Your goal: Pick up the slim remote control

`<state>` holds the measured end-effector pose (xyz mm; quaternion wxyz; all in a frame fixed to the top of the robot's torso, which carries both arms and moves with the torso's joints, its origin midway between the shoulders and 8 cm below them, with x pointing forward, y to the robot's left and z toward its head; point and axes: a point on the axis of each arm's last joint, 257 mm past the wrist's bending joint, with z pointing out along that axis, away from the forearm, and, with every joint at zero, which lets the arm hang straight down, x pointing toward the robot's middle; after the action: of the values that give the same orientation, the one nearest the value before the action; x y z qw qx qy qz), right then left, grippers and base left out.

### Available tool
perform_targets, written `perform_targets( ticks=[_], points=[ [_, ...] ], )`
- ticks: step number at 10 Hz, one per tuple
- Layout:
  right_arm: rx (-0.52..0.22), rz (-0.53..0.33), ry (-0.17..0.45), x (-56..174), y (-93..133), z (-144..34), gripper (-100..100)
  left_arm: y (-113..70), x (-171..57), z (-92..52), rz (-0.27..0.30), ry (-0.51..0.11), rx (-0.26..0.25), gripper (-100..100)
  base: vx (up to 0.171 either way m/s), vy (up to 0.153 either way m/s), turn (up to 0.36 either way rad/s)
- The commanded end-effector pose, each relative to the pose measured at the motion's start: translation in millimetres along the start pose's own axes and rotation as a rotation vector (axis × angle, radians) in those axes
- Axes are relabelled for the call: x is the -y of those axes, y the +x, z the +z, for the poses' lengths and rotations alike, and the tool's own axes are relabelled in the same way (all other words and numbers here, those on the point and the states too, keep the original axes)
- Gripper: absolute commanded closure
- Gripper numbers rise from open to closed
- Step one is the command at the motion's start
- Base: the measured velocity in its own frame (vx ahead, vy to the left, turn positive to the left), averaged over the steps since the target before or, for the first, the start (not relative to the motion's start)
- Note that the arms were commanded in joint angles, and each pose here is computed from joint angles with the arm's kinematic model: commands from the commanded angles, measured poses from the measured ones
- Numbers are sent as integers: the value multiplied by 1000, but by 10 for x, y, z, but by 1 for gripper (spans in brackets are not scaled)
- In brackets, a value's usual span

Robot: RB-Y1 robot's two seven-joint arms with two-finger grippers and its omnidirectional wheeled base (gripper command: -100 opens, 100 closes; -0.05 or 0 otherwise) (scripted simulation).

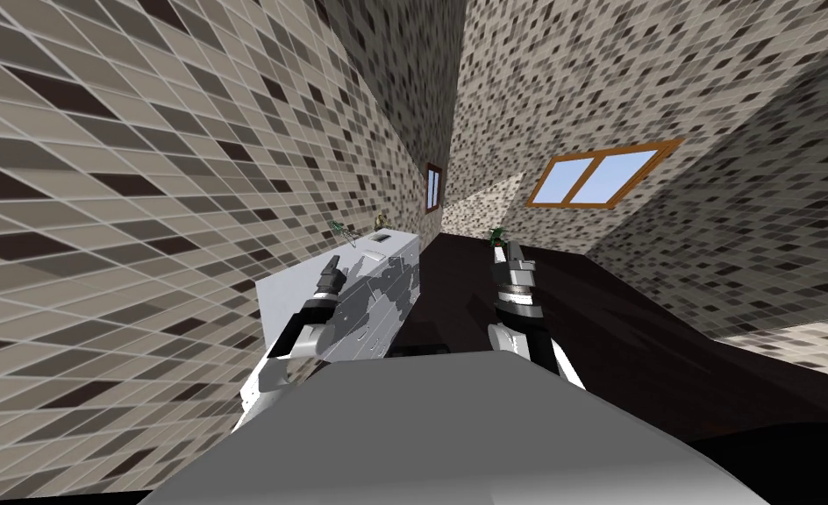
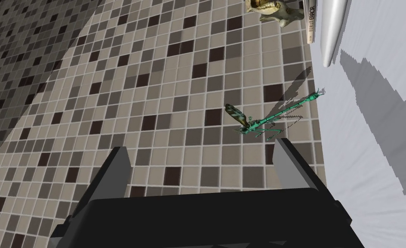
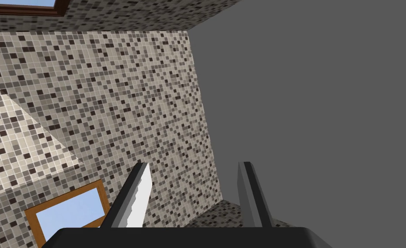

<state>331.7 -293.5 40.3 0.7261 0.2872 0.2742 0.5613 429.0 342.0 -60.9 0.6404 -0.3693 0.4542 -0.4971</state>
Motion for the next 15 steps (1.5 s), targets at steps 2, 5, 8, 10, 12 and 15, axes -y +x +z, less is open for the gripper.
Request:
perform_targets(
  ticks=[2,5,8,10,12,15],
  points=[
    [0,0,0,0,0,0,0,-101,-81,114,11,-48,-26,-100,-53,-11,-49],
    [0,0,0,0,0,0,0,-163,-163,195,8,-96,-49,-100,-55,-10,-57],
    [0,0,0,0,0,0,0,-308,-203,355,25,-150,-81,-100,-54,-12,-68],
    [0,0,0,0,0,0,0,-375,-226,429,29,-184,-101,-100,-46,-13,-66],
    [0,0,0,0,0,0,0,-440,-236,498,32,-219,-122,-100,-31,-14,-64],
    [0,0,0,0,0,0,0,-477,-298,543,26,-287,-162,-100,-27,-9,-61]
  ],
)
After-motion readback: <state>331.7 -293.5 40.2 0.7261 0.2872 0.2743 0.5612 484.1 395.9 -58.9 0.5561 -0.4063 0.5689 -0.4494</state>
